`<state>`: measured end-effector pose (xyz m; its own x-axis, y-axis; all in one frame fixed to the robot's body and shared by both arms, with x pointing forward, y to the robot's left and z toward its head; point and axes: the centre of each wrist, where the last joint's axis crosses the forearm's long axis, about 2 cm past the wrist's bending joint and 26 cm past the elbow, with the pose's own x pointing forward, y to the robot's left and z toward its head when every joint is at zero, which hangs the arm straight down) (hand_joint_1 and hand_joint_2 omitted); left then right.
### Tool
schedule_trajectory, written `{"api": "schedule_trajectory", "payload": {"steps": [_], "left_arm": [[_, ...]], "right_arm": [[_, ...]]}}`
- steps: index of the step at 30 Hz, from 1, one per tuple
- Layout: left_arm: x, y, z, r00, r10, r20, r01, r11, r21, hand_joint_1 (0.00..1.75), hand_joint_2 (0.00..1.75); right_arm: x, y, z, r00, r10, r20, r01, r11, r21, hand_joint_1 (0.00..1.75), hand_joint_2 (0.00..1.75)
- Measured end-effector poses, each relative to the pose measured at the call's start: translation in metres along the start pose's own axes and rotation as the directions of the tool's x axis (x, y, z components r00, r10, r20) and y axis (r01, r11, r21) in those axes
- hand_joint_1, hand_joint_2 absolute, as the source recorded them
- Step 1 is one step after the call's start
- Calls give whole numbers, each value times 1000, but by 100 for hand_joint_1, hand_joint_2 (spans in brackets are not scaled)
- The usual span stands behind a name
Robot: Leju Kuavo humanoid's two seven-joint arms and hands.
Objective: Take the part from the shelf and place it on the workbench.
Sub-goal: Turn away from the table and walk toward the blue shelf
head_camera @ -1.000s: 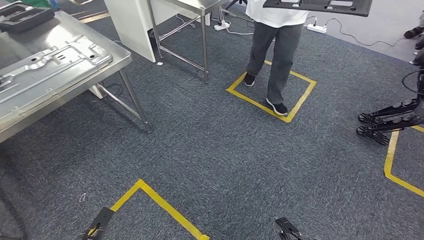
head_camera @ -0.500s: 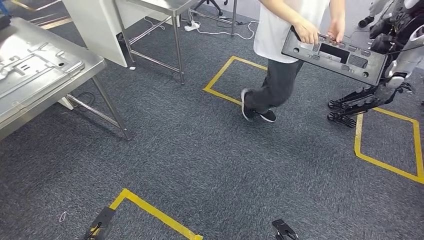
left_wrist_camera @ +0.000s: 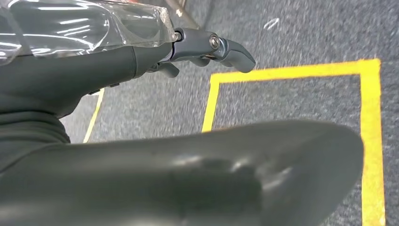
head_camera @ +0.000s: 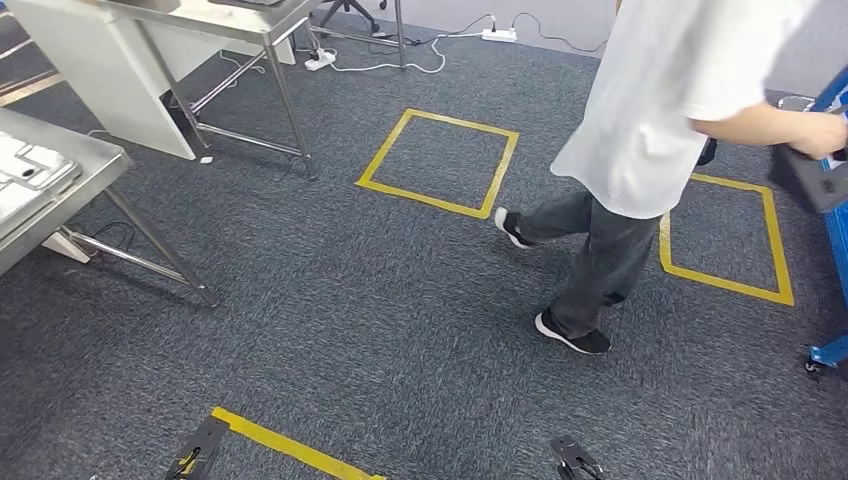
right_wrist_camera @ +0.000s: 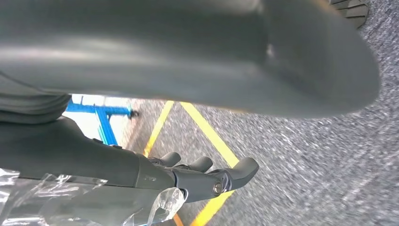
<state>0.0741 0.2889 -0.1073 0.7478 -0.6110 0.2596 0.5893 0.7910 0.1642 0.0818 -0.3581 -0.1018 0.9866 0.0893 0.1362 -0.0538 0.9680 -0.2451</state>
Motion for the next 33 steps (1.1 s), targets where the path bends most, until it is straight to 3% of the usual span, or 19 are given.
{"api": "schedule_trajectory", "payload": {"steps": [10,23,33], "left_arm": [[3,5,-1,999,-31,-29,34,997,74,0,0],[1,4,0,1000,-23,7,23,999,23,0,0],[-1,3,0,998,-53,-21,55,995,79,0,0]], "right_arm": [[-5,3,0,1000,0,-11,0,1000,3,0,0],[0,4,0,1000,4,10,-4,1000,5,0,0],[0,4,0,1000,4,12,-4,1000,3,0,0]]}}
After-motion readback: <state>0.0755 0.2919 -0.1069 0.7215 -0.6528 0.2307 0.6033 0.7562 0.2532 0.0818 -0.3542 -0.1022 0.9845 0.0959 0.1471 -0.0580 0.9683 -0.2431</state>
